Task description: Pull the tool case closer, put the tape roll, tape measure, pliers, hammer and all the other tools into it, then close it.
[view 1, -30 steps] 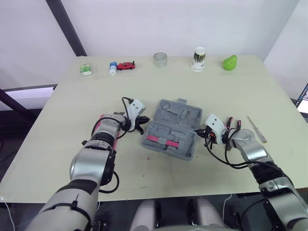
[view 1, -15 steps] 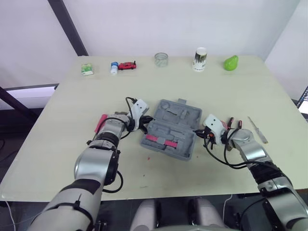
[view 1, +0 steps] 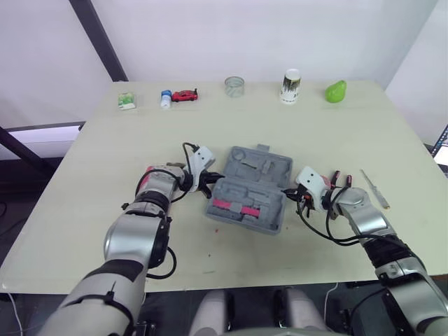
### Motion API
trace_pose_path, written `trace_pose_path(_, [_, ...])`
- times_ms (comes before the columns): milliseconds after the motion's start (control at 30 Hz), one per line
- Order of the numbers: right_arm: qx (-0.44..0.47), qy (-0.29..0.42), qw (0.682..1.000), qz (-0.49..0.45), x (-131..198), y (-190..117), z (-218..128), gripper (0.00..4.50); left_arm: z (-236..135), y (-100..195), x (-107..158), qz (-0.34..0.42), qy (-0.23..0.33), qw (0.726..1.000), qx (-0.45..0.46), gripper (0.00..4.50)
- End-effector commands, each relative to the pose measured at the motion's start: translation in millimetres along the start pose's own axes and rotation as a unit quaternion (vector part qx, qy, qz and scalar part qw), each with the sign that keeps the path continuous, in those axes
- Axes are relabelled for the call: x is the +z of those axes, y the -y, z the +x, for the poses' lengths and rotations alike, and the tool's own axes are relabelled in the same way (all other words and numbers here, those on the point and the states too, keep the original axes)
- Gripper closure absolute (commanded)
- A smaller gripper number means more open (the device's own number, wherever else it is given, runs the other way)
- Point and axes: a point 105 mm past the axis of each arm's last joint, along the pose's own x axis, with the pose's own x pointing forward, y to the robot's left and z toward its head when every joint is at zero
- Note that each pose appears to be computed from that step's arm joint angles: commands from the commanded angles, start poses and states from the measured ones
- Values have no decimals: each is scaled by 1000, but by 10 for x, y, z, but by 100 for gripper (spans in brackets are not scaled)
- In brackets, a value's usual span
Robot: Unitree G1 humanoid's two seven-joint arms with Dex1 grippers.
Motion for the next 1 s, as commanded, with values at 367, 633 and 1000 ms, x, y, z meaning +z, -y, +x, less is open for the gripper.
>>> trace_pose_path(367, [70,55,996,-13,235,-251,-147,450,-44,384,-260,31,-33,987,-154,444])
trace_pose_path(633, [86,58,995,-6,203,-359,-212,450,-112,521,-432,32,-44,980,-193,444])
trace_pose_path(1000, [100,59,993,3,153,-502,-289,450,-268,695,-508,5,-29,983,-179,444])
